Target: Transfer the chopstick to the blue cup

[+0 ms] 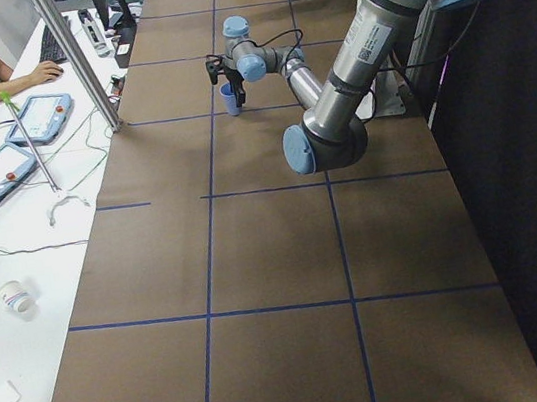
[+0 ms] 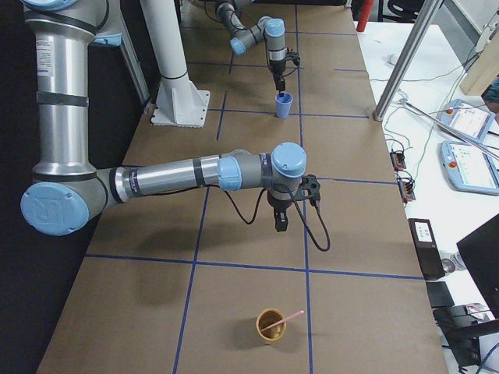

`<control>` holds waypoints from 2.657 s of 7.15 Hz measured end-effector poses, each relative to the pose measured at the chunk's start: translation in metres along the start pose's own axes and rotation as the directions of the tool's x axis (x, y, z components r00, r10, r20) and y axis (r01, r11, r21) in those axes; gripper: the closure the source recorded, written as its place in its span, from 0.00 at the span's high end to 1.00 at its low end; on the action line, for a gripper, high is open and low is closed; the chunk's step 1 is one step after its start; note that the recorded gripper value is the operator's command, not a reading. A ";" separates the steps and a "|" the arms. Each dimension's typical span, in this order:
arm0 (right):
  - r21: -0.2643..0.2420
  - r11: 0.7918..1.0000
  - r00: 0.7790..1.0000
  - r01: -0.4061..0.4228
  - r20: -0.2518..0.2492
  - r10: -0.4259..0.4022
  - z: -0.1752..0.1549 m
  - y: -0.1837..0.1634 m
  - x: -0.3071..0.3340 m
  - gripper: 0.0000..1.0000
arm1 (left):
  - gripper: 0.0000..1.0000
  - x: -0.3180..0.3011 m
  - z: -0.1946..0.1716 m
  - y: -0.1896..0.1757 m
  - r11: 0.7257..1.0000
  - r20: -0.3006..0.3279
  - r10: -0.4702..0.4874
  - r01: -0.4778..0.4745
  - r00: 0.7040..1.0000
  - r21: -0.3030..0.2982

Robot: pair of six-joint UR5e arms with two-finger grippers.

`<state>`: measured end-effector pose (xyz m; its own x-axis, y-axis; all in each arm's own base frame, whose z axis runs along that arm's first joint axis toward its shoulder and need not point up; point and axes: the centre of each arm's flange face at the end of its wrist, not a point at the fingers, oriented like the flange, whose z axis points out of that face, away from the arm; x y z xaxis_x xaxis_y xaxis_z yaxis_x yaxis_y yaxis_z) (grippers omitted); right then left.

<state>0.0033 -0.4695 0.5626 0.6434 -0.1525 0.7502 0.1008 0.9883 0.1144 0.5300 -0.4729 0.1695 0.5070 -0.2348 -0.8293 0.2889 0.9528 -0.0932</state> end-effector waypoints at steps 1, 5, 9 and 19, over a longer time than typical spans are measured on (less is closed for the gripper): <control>0.021 1.000 1.000 0.010 -0.028 -0.009 0.000 0.010 0.012 0.99 | 1.00 -0.026 -0.020 -0.010 1.000 -0.017 -0.005 0.005 1.000 0.020; 0.278 0.960 0.975 0.039 -0.220 0.024 0.008 0.073 0.152 0.97 | 1.00 -0.055 -0.045 -0.030 0.998 -0.029 0.000 0.001 1.000 0.059; 0.427 0.903 0.970 -0.047 -0.197 0.144 0.024 0.078 0.208 0.96 | 1.00 -0.056 -0.045 -0.032 0.998 -0.028 0.000 0.002 1.000 0.062; 0.451 0.890 0.951 -0.058 -0.246 0.187 0.030 0.051 0.234 0.01 | 1.00 -0.057 -0.047 -0.035 0.998 -0.030 -0.004 0.006 1.000 0.067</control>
<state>0.1364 -0.4548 0.7637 0.8178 0.0396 0.5742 -0.2903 0.8899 0.3520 0.4525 -0.4834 0.1940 0.4816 -0.2324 -0.8450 0.3458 0.9364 -0.0605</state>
